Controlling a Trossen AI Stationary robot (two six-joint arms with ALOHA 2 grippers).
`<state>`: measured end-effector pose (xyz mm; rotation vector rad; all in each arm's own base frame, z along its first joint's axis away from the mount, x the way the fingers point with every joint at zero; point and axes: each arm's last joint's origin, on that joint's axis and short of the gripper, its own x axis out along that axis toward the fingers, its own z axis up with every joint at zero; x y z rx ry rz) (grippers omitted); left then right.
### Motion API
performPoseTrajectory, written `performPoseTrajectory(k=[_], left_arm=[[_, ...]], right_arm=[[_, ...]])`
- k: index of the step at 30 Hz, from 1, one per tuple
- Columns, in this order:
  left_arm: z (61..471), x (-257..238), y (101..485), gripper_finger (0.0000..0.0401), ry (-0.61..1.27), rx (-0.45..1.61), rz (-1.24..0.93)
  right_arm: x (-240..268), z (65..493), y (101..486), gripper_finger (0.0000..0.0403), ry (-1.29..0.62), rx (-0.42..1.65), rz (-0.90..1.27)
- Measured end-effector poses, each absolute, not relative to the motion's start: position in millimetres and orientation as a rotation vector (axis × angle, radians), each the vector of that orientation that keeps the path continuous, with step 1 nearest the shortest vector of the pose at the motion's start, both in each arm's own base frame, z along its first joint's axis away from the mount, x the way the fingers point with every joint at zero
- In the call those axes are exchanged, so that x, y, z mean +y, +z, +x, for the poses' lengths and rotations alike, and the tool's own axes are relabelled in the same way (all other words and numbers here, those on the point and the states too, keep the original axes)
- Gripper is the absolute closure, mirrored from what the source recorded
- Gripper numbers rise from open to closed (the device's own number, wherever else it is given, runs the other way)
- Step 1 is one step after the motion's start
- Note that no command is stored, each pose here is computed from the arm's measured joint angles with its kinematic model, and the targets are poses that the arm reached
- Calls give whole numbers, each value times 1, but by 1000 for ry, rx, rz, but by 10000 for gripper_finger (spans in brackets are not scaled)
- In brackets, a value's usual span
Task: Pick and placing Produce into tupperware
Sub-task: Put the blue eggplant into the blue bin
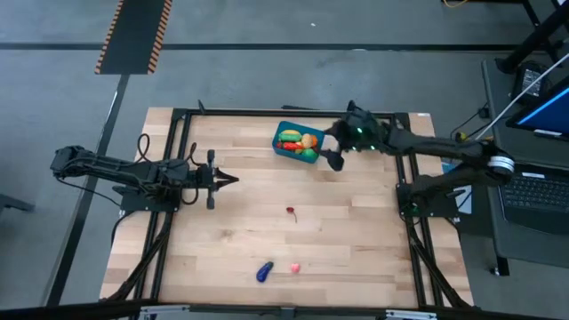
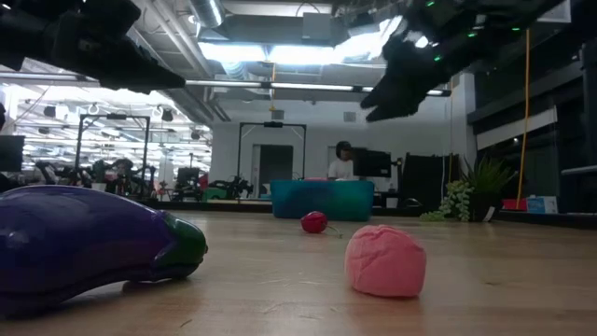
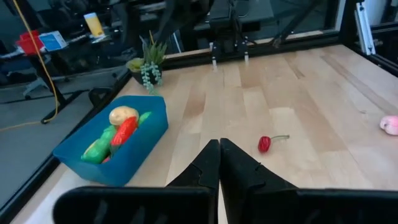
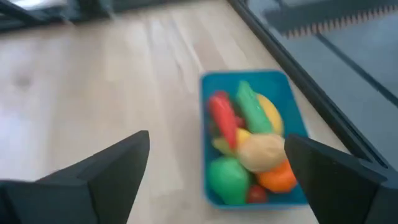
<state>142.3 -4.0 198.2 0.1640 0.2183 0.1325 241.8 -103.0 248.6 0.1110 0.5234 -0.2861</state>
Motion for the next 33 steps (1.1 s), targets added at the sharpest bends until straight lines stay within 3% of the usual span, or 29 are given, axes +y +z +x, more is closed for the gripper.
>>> performPoseTrajectory(k=[16,30,33], left_arm=[[143,-5,199,386,117,200,6],[144,-19,204,204,74,138,-67],[147,-25,202,181,53,145,-68]], right_arm=[[-32,212,222,27,-63,271,114],[-16,214,222,27,11,267,128],[-16,214,222,27,12,267,127]])
